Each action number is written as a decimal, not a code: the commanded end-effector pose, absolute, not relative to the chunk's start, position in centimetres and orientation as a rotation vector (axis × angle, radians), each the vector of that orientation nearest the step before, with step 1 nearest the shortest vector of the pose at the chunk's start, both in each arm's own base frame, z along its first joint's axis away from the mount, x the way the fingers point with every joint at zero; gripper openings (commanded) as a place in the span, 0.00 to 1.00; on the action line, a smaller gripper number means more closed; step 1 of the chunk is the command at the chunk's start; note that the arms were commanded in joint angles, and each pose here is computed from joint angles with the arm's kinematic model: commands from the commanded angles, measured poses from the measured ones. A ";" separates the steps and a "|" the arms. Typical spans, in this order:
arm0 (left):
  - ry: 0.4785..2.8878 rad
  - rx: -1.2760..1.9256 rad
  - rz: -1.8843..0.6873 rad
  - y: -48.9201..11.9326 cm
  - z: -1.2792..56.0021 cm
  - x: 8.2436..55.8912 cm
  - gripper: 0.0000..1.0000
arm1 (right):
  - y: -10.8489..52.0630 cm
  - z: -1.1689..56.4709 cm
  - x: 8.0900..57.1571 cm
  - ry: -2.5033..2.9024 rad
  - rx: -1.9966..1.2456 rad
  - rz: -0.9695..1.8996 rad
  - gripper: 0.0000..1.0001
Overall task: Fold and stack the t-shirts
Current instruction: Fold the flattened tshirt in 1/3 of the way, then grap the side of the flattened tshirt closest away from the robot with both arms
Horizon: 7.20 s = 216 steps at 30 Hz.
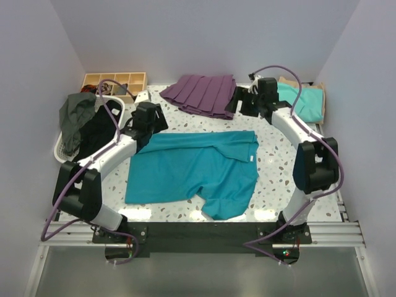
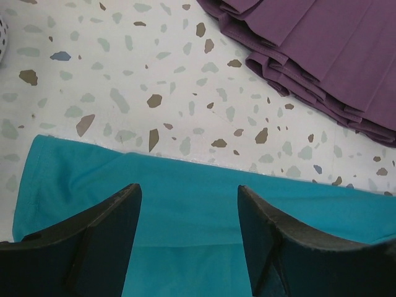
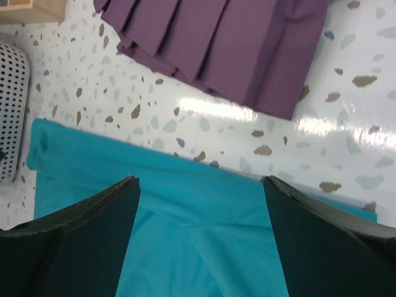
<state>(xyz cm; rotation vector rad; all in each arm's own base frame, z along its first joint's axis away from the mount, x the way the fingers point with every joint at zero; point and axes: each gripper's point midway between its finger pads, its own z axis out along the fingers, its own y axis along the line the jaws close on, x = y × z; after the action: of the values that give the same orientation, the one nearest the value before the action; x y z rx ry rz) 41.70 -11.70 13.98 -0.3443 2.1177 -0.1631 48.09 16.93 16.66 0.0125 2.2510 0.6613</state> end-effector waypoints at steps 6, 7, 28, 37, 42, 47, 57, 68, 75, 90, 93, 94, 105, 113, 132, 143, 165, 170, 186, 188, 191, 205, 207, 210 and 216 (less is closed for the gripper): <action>2.090 -0.360 -0.182 -10.9 14.8 37.2 0.67 | 14.9 12.8 38.2 2.350 -0.011 0.602 0.86; 2.085 -0.359 -0.193 -10.9 14.9 36.8 0.67 | 14.4 13.4 37.8 2.330 -0.011 0.579 0.86; 2.056 -0.426 -0.243 -7.9 13.0 28.2 0.66 | 11.7 12.2 27.1 2.334 0.062 0.542 0.89; 2.195 -0.469 -0.257 -7.6 8.1 24.2 0.63 | 12.8 8.3 21.9 2.475 0.094 0.575 0.87; 2.254 -0.503 -0.279 -7.9 7.3 22.8 0.60 | 14.3 8.2 19.8 2.529 0.164 0.689 0.84; 2.264 -0.485 -0.281 -8.2 6.9 23.1 0.62 | 14.5 9.1 21.0 2.489 0.142 0.644 0.81; 2.320 -0.450 -0.246 -8.4 5.4 23.3 0.62 | 16.5 5.5 20.3 2.591 0.120 0.708 0.76; 2.390 -0.444 -0.166 -8.0 3.6 23.4 0.62 | 11.9 2.4 18.6 2.649 0.398 0.409 0.80; 2.427 -0.428 -0.143 -8.0 2.5 23.2 0.63 | 8.2 4.0 18.4 2.560 0.532 0.197 0.82; 2.340 -0.402 -0.151 -7.9 4.9 24.5 0.63 | 16.3 6.9 22.0 2.545 0.221 0.660 0.77; 2.333 -0.408 -0.157 -7.9 5.3 24.5 0.64 | 17.2 5.0 21.3 2.624 0.196 0.663 0.78; 2.338 -0.405 -0.150 -7.8 5.3 24.4 0.64 | 17.2 4.2 20.8 2.650 0.198 0.652 0.78; 2.357 -0.428 -0.126 -7.5 5.0 24.2 0.64 | 11.9 0.8 18.7 2.700 0.454 0.262 0.83; 2.418 -0.413 -0.094 -7.6 3.8 24.0 0.64 | 8.0 2.2 18.2 2.658 0.557 -0.011 0.88; 2.239 -0.384 -0.220 -8.9 8.4 26.7 0.65 | 12.0 7.5 28.4 2.549 0.251 0.004 0.93; 2.098 -0.322 -0.306 -12.4 11.4 34.1 0.68 | 13.9 8.3 33.5 2.495 0.113 0.020 0.96; 2.223 -0.276 -0.168 -13.1 4.3 41.4 0.67 | 13.4 1.5 38.6 2.674 0.173 0.135 0.96; 2.225 -0.270 -0.108 -12.5 3.7 43.2 0.66 | 14.0 1.9 40.9 2.669 0.106 0.138 0.96; 2.005 -0.243 -0.304 -13.7 15.5 40.3 0.67 | 16.4 14.3 34.3 2.435 -0.158 0.467 0.99; 2.013 -0.284 -0.324 -13.4 15.1 38.7 0.68 | 16.5 12.5 31.8 2.485 -0.169 0.479 0.99; 2.055 -0.325 -0.336 -12.5 13.2 35.4 0.68 | 17.1 10.8 28.3 2.528 -0.154 0.508 0.98; 2.237 -0.485 -0.264 -8.8 6.5 25.5 0.66 | 15.7 5.0 18.2 2.630 0.172 0.530 0.95; 2.257 -0.506 -0.254 -8.4 5.9 24.6 0.65 | 15.4 4.6 17.2 2.641 0.230 0.522 0.95; 2.275 -0.534 -0.235 -7.9 5.1 23.5 0.65 | 14.5 3.9 15.6 2.658 0.299 0.493 0.94; 2.310 -0.575 -0.183 -7.0 3.8 22.3 0.63 | 12.5 3.5 14.3 2.645 0.405 0.409 0.91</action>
<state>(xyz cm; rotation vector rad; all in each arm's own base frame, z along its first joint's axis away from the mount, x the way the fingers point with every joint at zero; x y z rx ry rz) 22.99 -7.68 4.42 -0.5236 2.2990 -0.2261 14.75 14.10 3.74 0.2642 2.6632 0.4901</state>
